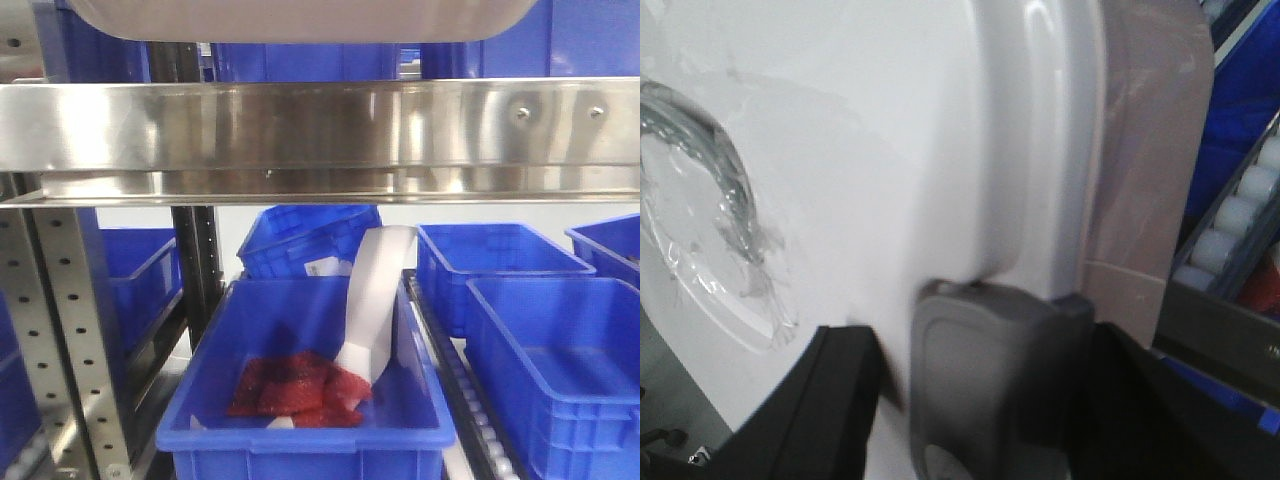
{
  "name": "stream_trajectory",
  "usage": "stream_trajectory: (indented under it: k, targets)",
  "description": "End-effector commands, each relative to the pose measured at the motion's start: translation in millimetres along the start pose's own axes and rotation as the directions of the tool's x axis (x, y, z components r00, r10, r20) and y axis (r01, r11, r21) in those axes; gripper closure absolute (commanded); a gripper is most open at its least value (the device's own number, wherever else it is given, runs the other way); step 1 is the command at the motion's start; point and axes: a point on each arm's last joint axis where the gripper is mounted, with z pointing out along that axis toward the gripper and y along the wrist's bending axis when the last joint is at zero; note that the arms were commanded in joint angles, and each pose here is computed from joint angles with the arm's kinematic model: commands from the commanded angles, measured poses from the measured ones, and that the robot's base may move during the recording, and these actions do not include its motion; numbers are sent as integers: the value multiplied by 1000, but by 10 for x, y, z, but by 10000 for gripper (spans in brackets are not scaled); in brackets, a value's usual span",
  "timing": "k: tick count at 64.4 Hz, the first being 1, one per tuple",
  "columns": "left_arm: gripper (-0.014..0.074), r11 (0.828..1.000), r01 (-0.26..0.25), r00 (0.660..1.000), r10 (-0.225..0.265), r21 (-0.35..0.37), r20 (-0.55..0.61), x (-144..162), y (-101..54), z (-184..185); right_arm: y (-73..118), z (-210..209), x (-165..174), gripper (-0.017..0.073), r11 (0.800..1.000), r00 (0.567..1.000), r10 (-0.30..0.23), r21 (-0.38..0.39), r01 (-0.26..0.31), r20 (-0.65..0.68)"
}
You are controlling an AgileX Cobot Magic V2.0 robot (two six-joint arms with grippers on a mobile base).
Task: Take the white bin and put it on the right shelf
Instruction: 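Raise the bin with both grippers above the upper shelf rollers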
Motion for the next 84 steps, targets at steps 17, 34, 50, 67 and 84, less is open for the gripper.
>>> stream_trajectory:
  k: [17, 34, 50, 67, 84]
  targets:
    - [353, 974, 5, 996, -24, 226, 83, -119, -357, -82, 313, -84, -69, 167, 979, 999, 4, -204, 6, 50]
    - [353, 974, 5, 996, -24, 226, 83, -119, -357, -82, 313, -84, -69, 167, 979, 999, 4, -204, 6, 50]
    - [353, 974, 5, 996, -24, 226, 83, -119, -357, -82, 312, -84, -70, 167, 979, 999, 4, -204, 6, 50]
    - [353, 974, 5, 996, -24, 226, 83, -119, -357, -82, 312, -84, -70, 167, 979, 999, 4, -204, 6, 50]
    - [353, 974, 5, 996, -24, 226, 83, -119, -357, -82, 312, -84, -70, 167, 979, 999, 4, -204, 6, 50]
